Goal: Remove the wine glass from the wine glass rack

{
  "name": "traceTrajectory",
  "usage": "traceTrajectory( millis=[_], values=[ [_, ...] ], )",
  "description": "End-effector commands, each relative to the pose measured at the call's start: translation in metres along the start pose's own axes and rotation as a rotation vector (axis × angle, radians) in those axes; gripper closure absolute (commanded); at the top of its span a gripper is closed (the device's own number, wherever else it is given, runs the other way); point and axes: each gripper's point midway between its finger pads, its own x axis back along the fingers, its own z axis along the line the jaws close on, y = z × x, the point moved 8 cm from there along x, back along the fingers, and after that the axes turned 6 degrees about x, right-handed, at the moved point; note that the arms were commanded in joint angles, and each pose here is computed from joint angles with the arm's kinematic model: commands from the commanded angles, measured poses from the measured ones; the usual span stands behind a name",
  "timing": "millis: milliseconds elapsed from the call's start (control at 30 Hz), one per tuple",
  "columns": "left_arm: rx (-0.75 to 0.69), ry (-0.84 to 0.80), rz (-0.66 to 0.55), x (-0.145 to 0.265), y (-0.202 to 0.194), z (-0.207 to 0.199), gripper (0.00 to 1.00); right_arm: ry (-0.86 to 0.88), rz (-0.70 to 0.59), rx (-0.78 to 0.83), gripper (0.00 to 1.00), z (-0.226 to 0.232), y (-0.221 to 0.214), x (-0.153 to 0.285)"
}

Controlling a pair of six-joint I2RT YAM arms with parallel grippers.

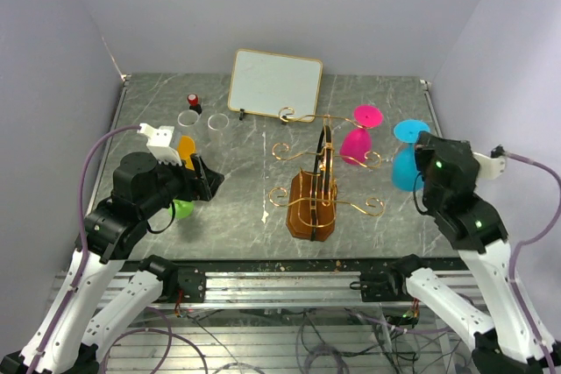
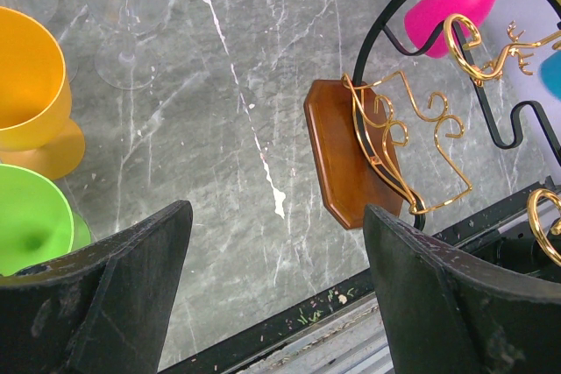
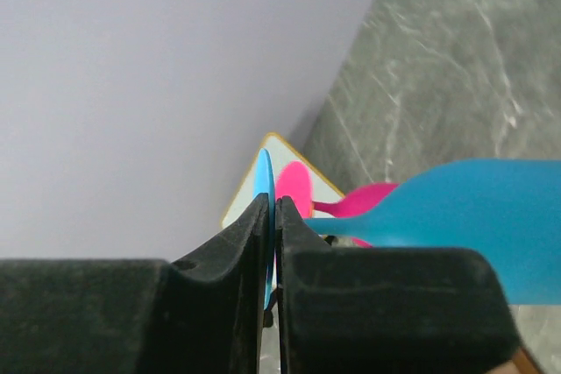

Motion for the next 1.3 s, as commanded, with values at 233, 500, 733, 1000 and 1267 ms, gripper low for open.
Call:
traceTrajectory(
  millis=[233,500,733,1000,1267],
  values=[
    [-0.001,-0.015,-0.024,-0.003,0.006,-0.002,0.12,0.687,-0.012,0.259,0.97,0.049,0.053,0.077],
    [-0.003,-0.023,-0.014,-0.002,0.01,-0.006,0.12,1.225,0.14,0.341,1.0,0.081,0.053,0.135],
    [-0.007,-0.064,-0.058,0.008,0.035,-0.022,0.12,1.508,0.183,0.275,1.0,0.093,0.057,0.165],
    [0.008,-0.35,-0.176,0.037,0.084,-0.075,0.1,1.627,0.383,0.034,1.0,0.1,0.039,0.167],
    [0.058,-0.884,-0.147,0.057,0.114,-0.136,0.06,1.814,0.591,-0.287,1.0,0.105,0.029,0.168]
  ],
)
